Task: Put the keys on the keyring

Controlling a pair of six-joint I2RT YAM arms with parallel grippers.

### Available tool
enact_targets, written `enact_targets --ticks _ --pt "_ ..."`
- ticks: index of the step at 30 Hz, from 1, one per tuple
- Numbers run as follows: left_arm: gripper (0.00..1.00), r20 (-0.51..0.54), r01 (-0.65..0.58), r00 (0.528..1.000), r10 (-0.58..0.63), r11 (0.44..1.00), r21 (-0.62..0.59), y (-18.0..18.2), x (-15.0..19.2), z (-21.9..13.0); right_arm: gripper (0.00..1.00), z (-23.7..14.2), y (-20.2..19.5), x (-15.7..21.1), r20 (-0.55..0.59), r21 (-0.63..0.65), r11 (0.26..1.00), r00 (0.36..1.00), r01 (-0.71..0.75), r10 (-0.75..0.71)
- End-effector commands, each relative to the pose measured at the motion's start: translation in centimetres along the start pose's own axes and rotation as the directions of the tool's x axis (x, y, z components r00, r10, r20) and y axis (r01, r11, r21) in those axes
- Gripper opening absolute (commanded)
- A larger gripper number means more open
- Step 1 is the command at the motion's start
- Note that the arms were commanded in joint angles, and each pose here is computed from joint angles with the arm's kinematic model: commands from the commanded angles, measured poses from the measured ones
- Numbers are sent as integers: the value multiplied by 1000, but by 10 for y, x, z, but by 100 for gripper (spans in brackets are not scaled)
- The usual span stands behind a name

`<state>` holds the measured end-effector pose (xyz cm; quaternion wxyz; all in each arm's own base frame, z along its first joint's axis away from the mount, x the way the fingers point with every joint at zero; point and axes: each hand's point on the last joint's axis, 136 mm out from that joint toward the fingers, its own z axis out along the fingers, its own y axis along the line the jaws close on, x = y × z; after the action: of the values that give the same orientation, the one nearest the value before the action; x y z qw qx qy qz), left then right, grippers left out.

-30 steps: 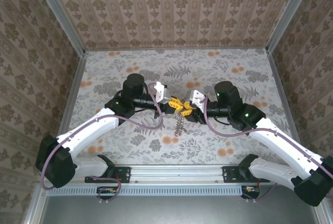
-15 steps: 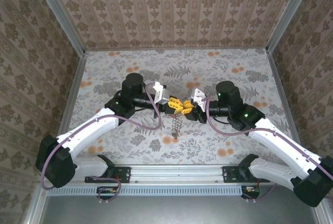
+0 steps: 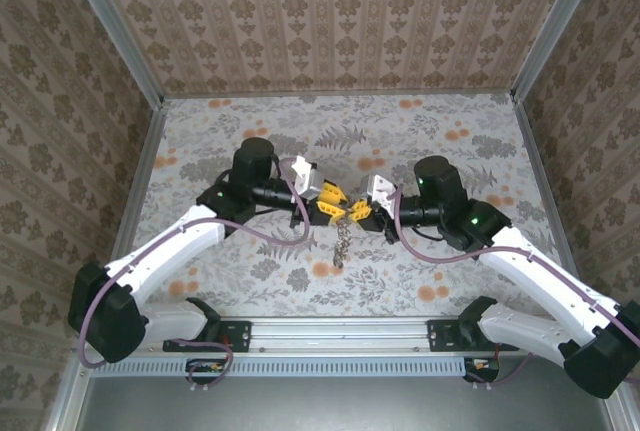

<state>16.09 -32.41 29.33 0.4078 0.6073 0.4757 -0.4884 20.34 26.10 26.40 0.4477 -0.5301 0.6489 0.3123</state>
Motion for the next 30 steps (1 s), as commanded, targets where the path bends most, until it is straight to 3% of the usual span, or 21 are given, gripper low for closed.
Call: enact_targets --ticks 1,8,18,24,25,28,30 --pt "33 -146 -43 988 44 999 10 -16 9 -14 0 -6 1 0 -65 -8 999 997 45 -46" --pt "39 -184 -32 983 30 999 -4 -10 10 -6 0 2 0 5 -110 -15 998 992 62 -64" --pt "39 -228 -11 973 18 999 33 -10 19 13 0 6 1 0 -92 -14 999 995 46 -47" --pt "30 -239 -15 971 24 999 42 -7 17 21 0 7 5 -1 -70 -20 998 996 56 -57" --pt "27 -244 -15 969 25 999 46 -7 18 22 0 7 4 -1 -67 -17 998 996 56 -57" --pt "3 -252 -24 967 39 998 60 -8 20 24 0 8 4 -1 -69 -19 998 996 56 -57" --pt "0 -250 -41 966 60 996 79 -12 19 22 0 7 4 -2 -64 -15 998 996 60 -60"
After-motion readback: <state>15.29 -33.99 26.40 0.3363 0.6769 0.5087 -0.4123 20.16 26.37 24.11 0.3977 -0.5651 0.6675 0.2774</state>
